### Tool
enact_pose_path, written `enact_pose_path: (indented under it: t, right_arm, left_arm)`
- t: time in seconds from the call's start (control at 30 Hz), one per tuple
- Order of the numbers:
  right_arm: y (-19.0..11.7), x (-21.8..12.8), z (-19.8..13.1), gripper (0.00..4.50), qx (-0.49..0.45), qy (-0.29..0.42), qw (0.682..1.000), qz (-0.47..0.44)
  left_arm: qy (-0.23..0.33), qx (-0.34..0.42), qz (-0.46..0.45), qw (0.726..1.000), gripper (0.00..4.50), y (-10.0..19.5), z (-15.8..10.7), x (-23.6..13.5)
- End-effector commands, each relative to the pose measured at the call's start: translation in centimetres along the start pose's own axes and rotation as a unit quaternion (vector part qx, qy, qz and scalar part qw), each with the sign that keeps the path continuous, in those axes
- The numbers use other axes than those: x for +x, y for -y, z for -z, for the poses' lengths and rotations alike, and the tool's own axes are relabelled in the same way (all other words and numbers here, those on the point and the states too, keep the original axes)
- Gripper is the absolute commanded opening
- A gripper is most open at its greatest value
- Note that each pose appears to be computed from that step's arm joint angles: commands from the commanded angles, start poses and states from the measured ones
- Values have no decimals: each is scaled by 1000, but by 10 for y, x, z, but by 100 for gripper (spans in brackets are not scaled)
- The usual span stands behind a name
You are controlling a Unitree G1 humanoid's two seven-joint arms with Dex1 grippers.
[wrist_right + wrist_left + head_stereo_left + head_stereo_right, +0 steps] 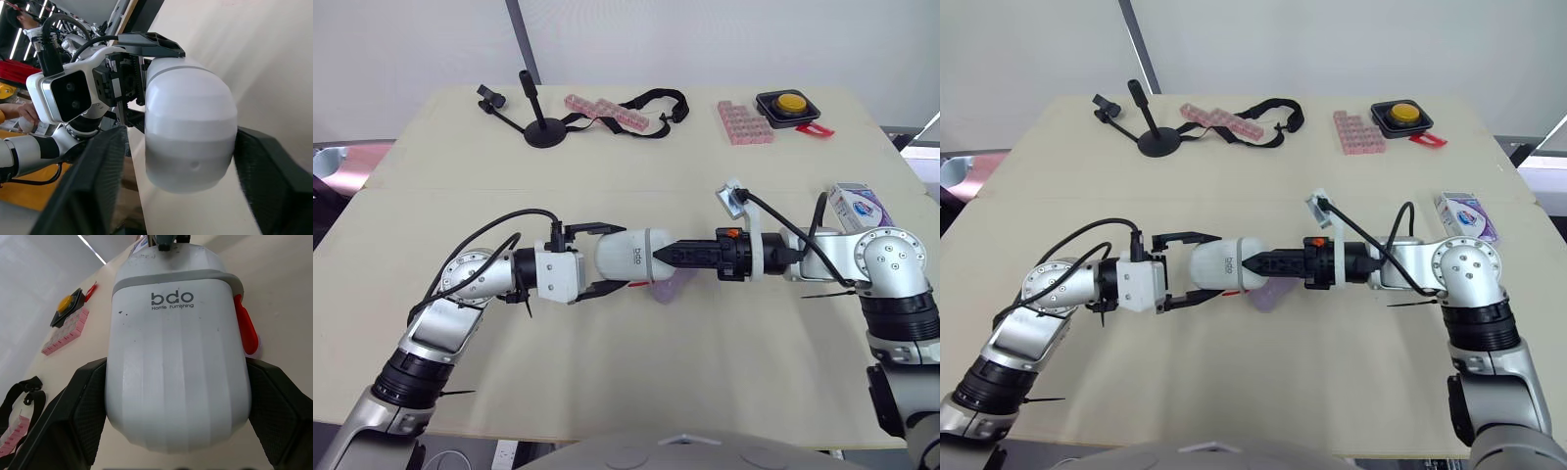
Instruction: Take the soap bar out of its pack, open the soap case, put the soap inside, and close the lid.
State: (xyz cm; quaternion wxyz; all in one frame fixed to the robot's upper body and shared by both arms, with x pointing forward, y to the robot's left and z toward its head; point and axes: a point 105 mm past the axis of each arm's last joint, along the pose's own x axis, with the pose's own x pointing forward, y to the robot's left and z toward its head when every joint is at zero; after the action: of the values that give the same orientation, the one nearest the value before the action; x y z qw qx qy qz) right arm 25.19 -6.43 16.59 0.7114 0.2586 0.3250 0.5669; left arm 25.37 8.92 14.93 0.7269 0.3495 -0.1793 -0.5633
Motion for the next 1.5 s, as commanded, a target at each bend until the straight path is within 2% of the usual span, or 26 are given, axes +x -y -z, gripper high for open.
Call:
enact_pose_path:
  t: [0.03,0.37,0.8,1.0,1.17,1.23,1.3,1.37,1.5]
  right_arm:
    - [-13,-2,-9,205,-15,7,1000,-26]
    - [-19,-2,-9,198,-8,4,998,-54]
    - [-21,-20,-9,198,17,18,995,-101]
    - [-2,-46,-12,198,23,17,999,-38]
    - [27,-87,-22,198,14,15,996,86]
    - [54,-120,-22,198,-56,-42,971,228]
    - [73,-157,-21,198,-155,-139,916,344]
    - [78,-175,-28,198,-210,-191,879,383]
    - [82,-178,-39,198,-282,-263,837,388]
  left_arm:
    - [2,14,-10,1000,348,-5,-4,-1]
    - [-1,11,-14,1000,348,-7,-3,-1]
    - [-1,2,-14,1000,348,-6,-1,-2]
    - [-2,-4,-13,1000,348,-5,0,-2]
    - [-3,-9,-13,1000,348,-5,2,-2]
    - [-4,-11,-12,1000,348,-5,4,-3]
    - [-5,-14,-14,1000,348,-6,5,-3]
    - [-6,-16,-18,1000,348,-8,7,-3]
    - [-5,-18,-19,1000,348,-8,8,-1]
